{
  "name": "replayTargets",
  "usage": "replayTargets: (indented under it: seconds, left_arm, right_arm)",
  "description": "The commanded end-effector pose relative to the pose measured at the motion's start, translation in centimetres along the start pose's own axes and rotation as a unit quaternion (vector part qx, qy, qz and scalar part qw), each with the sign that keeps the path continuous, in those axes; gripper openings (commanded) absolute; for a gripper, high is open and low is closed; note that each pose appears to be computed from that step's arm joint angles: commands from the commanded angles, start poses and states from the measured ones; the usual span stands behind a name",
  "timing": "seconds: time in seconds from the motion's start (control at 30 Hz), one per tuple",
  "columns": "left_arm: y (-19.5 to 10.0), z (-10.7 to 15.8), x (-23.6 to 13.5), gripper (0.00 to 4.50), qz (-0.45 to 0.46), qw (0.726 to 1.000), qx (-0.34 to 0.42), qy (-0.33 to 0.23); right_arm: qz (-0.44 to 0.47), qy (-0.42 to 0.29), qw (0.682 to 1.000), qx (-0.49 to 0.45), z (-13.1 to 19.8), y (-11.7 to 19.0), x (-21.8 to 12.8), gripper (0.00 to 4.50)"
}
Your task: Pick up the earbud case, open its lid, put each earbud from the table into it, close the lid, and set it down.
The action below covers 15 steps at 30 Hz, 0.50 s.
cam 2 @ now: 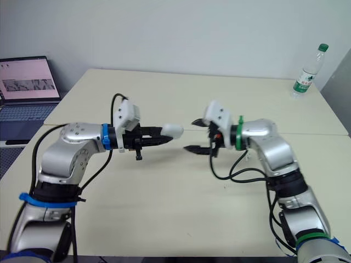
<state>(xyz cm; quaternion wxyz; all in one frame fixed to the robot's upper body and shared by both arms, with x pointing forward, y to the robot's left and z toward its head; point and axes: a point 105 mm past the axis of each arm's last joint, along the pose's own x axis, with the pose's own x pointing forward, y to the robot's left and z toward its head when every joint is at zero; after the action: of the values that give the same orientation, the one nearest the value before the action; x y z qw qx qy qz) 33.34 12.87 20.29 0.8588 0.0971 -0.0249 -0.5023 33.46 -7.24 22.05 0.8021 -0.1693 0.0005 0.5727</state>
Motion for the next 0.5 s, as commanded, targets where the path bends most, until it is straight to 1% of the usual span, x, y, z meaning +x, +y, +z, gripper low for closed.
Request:
replayTargets:
  seconds: [0.03,0.1,0.17,0.23,0.37,0.5]
  left_arm:
    - [1.0,1.0,-1.1,0.74,0.110,0.991,0.048,-0.059]
    - [-0.4,0.9,-1.0,0.74,0.116,0.987,0.051,-0.102]
    - [-1.2,1.1,-0.6,0.74,0.128,0.981,0.028,-0.142]
    - [-2.2,1.0,0.1,0.74,0.132,0.978,0.010,-0.162]
    - [-3.8,0.4,1.4,0.74,0.121,0.977,-0.011,-0.175]
    - [-4.7,0.3,2.0,0.74,0.098,0.978,-0.036,-0.180]
  right_arm:
    - [0.004,-0.043,0.999,-0.010,2.1,0.4,-1.8,4.46]
    - [-0.013,-0.063,0.998,-0.016,2.5,0.2,-2.0,4.46]
    - [-0.020,-0.077,0.996,-0.035,3.0,0.3,-1.9,4.46]
    - [-0.014,-0.077,0.995,-0.066,3.1,0.7,-1.5,4.46]
    - [-0.002,-0.070,0.992,-0.101,3.0,0.6,-0.6,4.46]
    - [0.009,-0.076,0.991,-0.112,3.3,0.5,0.2,4.46]
